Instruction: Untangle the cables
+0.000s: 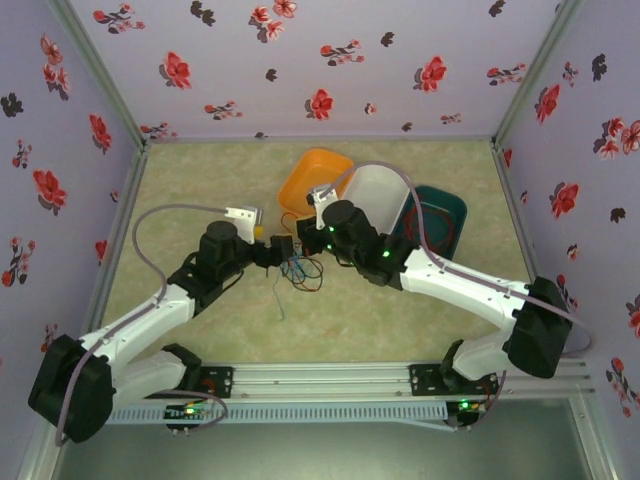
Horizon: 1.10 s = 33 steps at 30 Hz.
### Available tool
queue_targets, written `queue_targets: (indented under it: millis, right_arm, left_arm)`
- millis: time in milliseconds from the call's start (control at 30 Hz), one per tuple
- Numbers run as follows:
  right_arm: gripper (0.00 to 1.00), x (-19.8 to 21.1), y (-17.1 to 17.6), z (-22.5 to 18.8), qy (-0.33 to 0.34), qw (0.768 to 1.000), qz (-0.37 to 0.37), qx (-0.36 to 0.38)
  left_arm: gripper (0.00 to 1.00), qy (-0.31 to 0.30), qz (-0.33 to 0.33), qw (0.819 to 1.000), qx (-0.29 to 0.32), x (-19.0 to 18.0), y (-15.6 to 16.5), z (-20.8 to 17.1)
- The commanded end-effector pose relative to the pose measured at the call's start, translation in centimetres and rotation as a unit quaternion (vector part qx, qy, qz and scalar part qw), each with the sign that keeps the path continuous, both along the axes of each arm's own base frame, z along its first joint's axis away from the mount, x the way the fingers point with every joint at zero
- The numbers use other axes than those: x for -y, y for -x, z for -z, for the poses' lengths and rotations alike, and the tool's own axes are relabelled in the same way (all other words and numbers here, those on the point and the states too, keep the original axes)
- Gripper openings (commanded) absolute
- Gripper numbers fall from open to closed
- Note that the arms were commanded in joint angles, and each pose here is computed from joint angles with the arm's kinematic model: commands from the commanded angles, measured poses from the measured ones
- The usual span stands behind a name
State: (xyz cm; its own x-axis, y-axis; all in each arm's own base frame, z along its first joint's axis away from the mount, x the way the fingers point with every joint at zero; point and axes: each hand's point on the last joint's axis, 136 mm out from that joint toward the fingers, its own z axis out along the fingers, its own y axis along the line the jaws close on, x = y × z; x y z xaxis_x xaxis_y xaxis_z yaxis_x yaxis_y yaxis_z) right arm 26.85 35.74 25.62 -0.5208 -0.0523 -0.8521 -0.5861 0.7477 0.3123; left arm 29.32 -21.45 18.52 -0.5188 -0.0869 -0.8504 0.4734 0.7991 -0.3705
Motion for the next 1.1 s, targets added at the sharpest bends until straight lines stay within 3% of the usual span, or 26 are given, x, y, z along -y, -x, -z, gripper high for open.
queue_targets:
  millis: [0, 200, 533, 567, 667, 833, 967, 1067]
  right_arm:
    - [0.0, -0.7, 0.3, -0.3, 0.005, 1.0, -0.014, -0.004]
    - [0.0, -0.9, 0.5, -0.2, 0.001, 1.0, -0.02, -0.01]
    - [0.0, -1.0, 0.9, 0.2, -0.001, 0.999, -0.027, -0.024]
    - [0.0, -1.1, 0.9, 0.2, -0.002, 0.999, -0.028, -0.025]
    - [0.0, -1.0, 0.8, 0.2, -0.001, 0.999, -0.025, -0.025]
    - [0.0, -0.5, 0.7, 0.6, 0.008, 0.999, -0.015, -0.027]
    - [0.29, 0.2, 0.5, 1.1, 0.014, 0.999, -0.008, -0.032]
    - [0.45, 0.1, 0.5, 1.6, 0.006, 0.999, -0.019, -0.043]
  left_arm:
    - [0.81, 0.024, 0.013, 0.999, 0.023, 0.9, -0.7, -1.8]
    - [0.57, 0.031, 0.013, 0.999, 0.031, 1.3, -1.2, -2.3]
    - [0.57, 0.04, 0.018, 0.997, 0.061, 1.5, -1.6, -3.3]
    - [0.54, 0.039, 0.018, 0.997, 0.061, 1.5, -1.6, -3.3]
    - [0.33, 0.04, 0.02, 0.997, 0.061, 1.6, -1.6, -3.4]
    - [0.12, 0.039, 0.02, 0.997, 0.066, 1.4, -1.4, -3.8]
    - [0.01, 0.034, 0.022, 0.997, 0.069, 1.2, -1.0, -4.5]
    - [0.0, 0.033, 0.022, 0.997, 0.068, 1.1, -0.8, -4.8]
